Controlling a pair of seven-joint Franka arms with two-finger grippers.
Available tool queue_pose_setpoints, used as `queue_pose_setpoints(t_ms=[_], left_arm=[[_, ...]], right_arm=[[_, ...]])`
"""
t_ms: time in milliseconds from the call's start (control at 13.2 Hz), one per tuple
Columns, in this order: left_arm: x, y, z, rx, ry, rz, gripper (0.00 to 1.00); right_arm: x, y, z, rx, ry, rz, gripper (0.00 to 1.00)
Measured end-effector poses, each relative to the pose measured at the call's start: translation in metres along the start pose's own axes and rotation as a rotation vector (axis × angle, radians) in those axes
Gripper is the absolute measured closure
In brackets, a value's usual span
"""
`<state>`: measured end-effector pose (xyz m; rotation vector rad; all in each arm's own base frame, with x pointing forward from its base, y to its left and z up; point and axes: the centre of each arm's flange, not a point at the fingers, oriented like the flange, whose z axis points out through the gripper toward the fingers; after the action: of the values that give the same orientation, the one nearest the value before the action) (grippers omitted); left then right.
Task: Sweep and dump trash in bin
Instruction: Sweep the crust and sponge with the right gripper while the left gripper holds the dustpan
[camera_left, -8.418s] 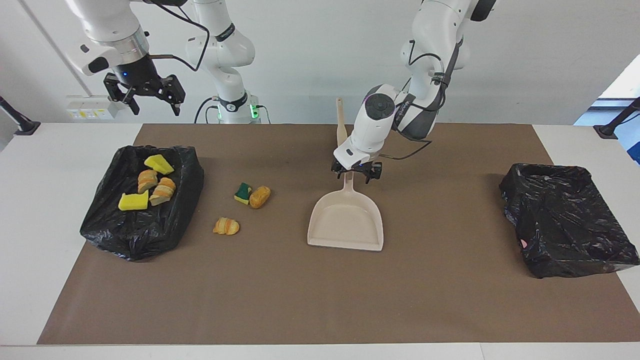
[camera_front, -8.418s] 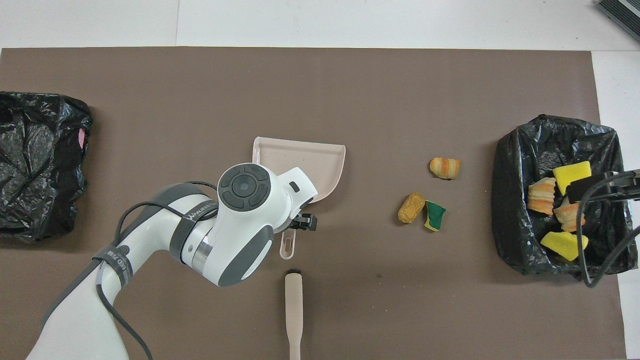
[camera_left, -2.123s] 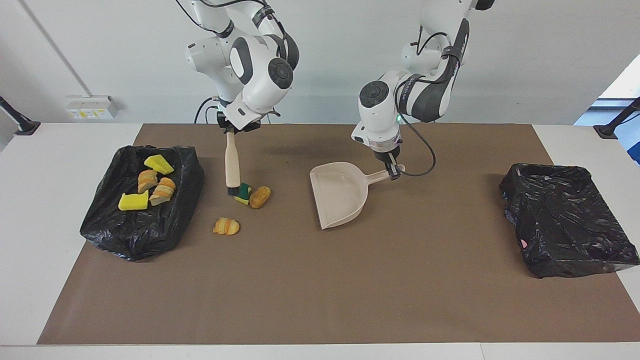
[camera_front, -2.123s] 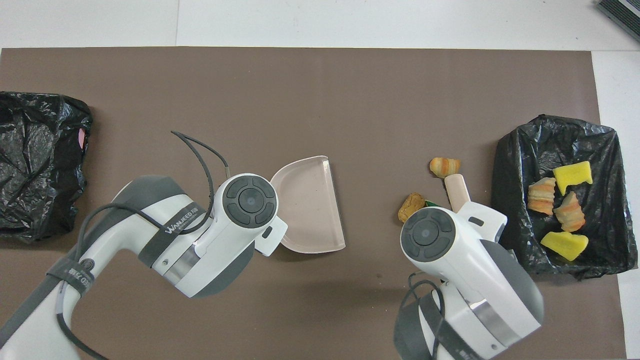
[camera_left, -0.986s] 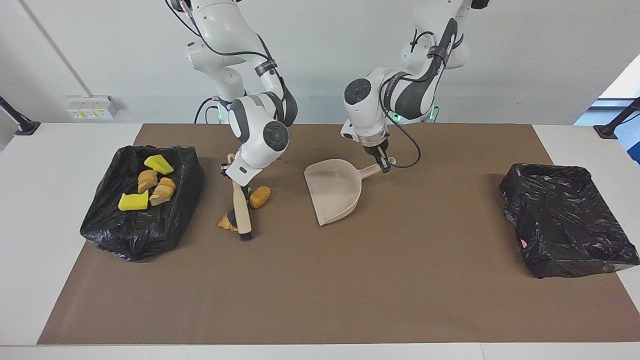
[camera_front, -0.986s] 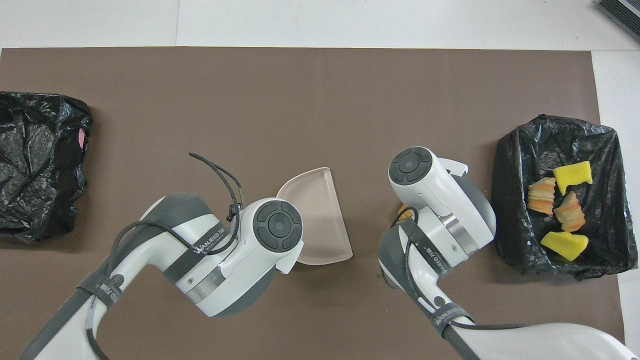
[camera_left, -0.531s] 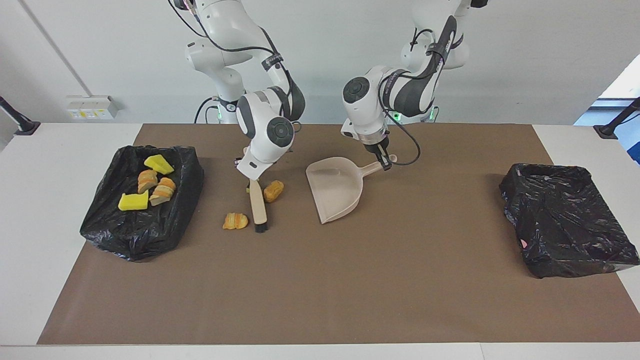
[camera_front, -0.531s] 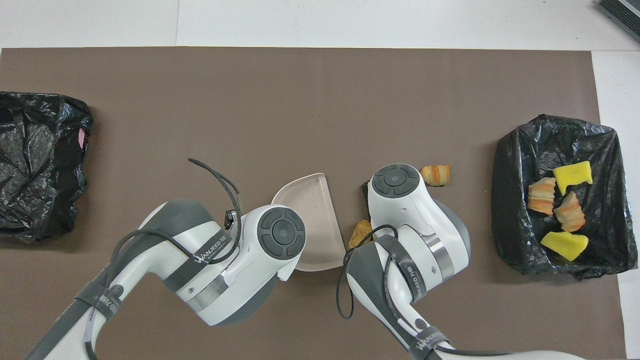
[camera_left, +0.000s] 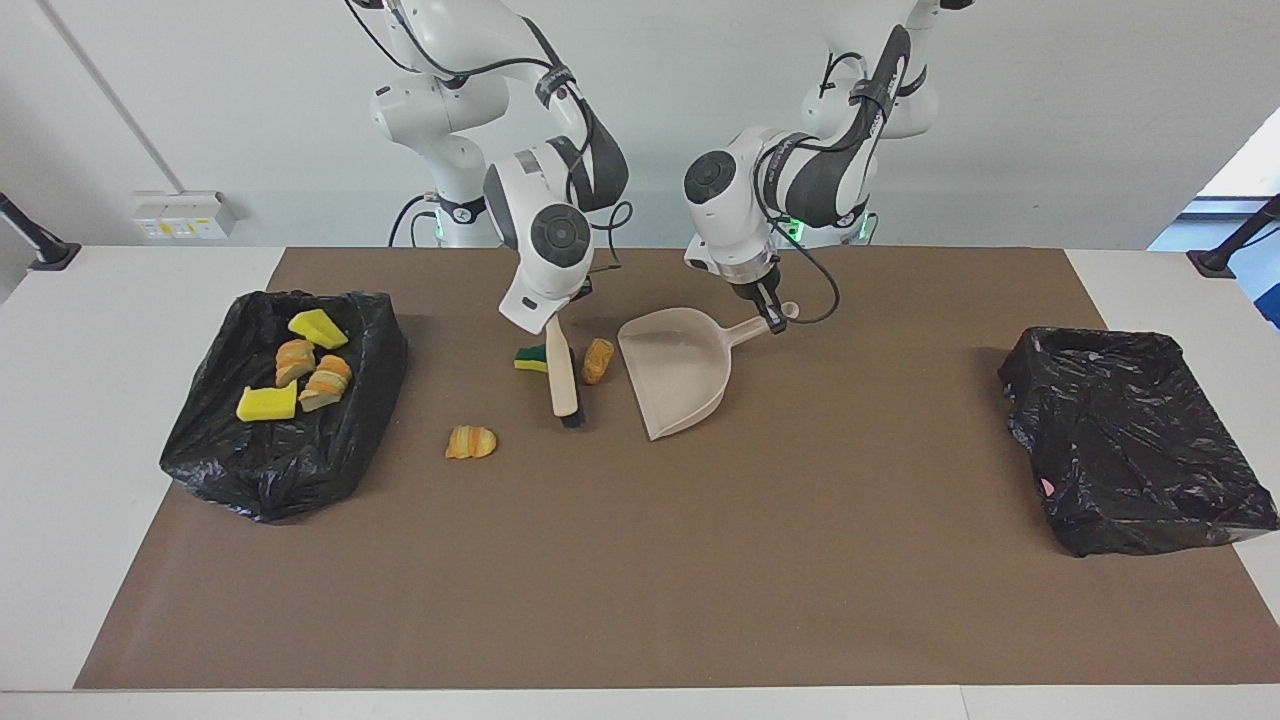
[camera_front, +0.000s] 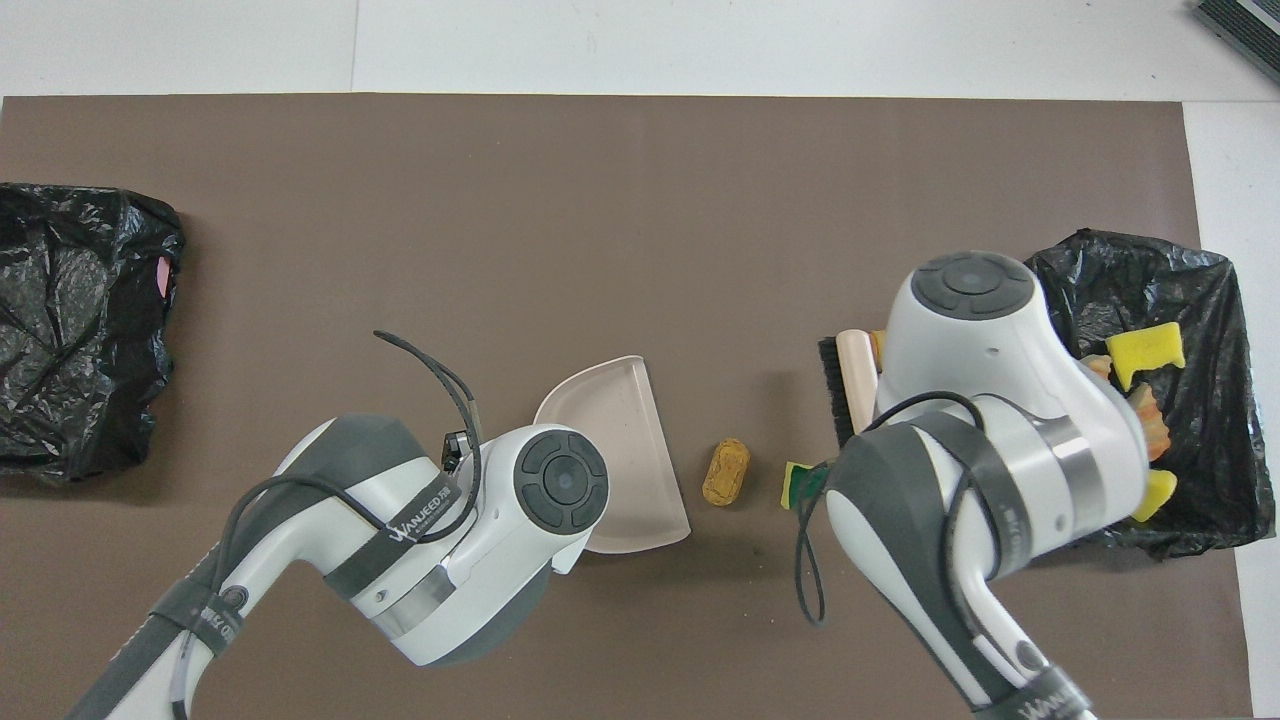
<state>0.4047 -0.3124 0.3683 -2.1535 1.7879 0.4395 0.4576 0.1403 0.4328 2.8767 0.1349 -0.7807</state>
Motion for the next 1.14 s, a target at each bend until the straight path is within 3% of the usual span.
queue_pose_setpoints(t_ms=[379,683,986,1138], left_arm=[[-0.001,0.007,-0.002,0.012,-0.008,0.006,0.68],[0.003,0.018,-0.005,0.028,-0.011,0.024,0.68],[0.006,0.024,-0.007,0.037,-0.013,0.035,0.68],[0.006,0.025,-0.007,0.036,-0.014,0.036,0.68]], right_arm=[[-0.059,-0.021,0.080,-0.096,0.004,0.025,0.73],[-0.046,-0.041,0.110,-0.092,0.071,-0.006,0.73],[-0.034,-0.066,0.118,-0.008,0.077,-0.021,0.73],[-0.032,-0.081,0.118,0.074,0.077,-0.018,0.73]])
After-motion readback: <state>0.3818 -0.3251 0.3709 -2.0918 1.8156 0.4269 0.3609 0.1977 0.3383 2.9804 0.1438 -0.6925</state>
